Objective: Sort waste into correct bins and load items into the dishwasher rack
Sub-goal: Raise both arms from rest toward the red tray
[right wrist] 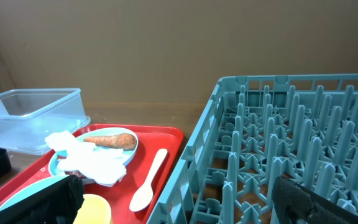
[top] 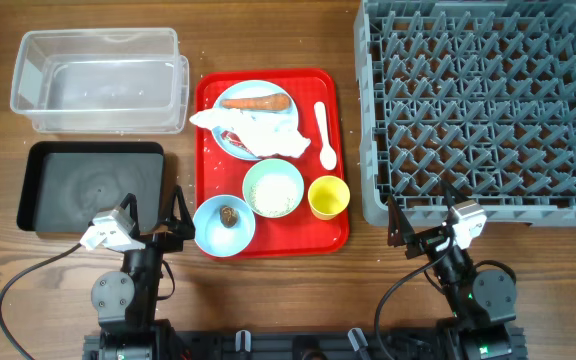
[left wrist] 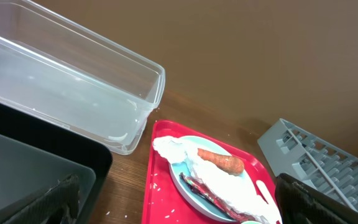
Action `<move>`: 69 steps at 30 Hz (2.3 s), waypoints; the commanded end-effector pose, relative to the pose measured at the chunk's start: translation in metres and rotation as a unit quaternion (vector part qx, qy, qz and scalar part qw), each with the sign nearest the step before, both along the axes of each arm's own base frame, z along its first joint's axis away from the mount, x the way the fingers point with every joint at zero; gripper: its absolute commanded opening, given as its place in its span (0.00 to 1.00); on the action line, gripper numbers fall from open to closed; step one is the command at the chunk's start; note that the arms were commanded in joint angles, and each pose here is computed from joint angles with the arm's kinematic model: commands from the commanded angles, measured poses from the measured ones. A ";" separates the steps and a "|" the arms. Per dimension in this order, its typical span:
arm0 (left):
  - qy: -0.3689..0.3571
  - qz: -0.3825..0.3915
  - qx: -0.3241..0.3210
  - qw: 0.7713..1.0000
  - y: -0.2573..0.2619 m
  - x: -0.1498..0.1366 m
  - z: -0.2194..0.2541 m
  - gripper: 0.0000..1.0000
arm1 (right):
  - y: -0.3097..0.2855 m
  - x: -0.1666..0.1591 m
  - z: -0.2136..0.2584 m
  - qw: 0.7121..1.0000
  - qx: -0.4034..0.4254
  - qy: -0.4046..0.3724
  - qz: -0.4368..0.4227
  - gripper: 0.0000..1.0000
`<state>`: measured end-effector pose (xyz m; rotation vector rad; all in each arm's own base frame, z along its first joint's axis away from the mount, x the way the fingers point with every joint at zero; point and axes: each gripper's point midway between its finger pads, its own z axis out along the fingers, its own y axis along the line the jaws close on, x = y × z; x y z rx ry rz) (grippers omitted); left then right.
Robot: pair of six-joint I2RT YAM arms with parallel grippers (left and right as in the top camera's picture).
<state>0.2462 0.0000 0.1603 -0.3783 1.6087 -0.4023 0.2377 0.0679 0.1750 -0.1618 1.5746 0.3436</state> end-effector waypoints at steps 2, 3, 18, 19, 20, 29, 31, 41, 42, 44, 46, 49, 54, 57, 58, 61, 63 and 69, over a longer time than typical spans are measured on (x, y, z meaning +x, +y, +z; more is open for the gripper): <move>-0.002 -0.007 0.011 1.000 -0.002 0.000 -0.001 1.00 | 0.002 -0.001 0.001 1.000 0.008 0.000 0.006 1.00; -0.002 -0.007 0.011 1.000 -0.002 0.000 -0.001 1.00 | 0.002 -0.001 0.001 1.000 0.009 0.000 0.006 1.00; -0.002 -0.007 0.011 1.000 -0.002 0.000 -0.001 1.00 | 0.002 -0.001 0.001 1.000 0.009 0.000 0.007 1.00; -0.002 -0.007 0.011 1.000 -0.002 0.000 -0.001 1.00 | 0.002 -0.001 0.001 1.000 0.009 0.000 0.007 1.00; -0.002 -0.007 0.011 1.000 -0.002 0.000 -0.001 1.00 | 0.002 -0.001 0.001 1.000 0.009 0.000 0.007 1.00; -0.002 -0.007 0.011 1.000 -0.002 0.000 -0.001 1.00 | 0.002 -0.001 0.001 1.000 0.009 0.000 0.006 1.00; -0.002 -0.007 0.011 1.000 -0.002 0.000 -0.001 1.00 | 0.002 -0.001 0.001 1.000 0.008 0.000 0.007 1.00; -0.002 -0.007 0.011 1.000 -0.002 0.000 -0.001 1.00 | 0.002 -0.001 0.001 1.000 0.009 0.000 0.007 1.00; -0.002 -0.007 0.011 1.000 -0.002 0.000 -0.001 1.00 | 0.002 -0.001 0.001 1.000 0.009 0.000 0.007 1.00; -0.002 -0.007 0.011 1.000 -0.002 0.000 -0.001 1.00 | -0.002 0.000 0.001 1.000 0.005 -0.001 -0.004 1.00; -0.002 -0.007 0.011 1.000 -0.002 0.000 -0.001 1.00 | -0.007 0.002 0.000 1.000 0.007 0.002 -0.020 1.00; -0.002 -0.007 0.011 1.000 -0.002 0.000 -0.001 1.00 | -0.012 0.003 0.003 0.999 0.011 -0.003 -0.035 1.00; -0.047 -0.051 0.007 0.998 -0.017 -0.001 0.021 1.00 | -0.012 0.003 0.005 0.999 0.030 -0.003 -0.035 1.00; -0.073 -0.061 0.017 0.995 -0.021 -0.004 0.040 1.00 | -0.006 0.001 0.014 0.998 0.054 -0.013 -0.015 1.00; -0.074 -0.061 0.020 0.995 -0.021 -0.006 0.049 1.00 | -0.005 0.000 0.021 0.998 0.056 -0.025 -0.013 1.00; -0.057 -0.065 0.052 0.995 -0.022 -0.009 0.070 1.00 | 0.006 -0.009 0.049 0.996 0.055 -0.058 0.026 1.00; -0.032 -0.071 0.077 0.994 -0.024 -0.008 0.090 1.00 | 0.008 -0.014 0.066 0.995 0.057 -0.076 0.034 1.00; 0.117 -0.094 0.103 0.983 -0.022 0.021 0.145 1.00 | 0.012 -0.023 0.112 0.995 0.019 -0.084 0.049 1.00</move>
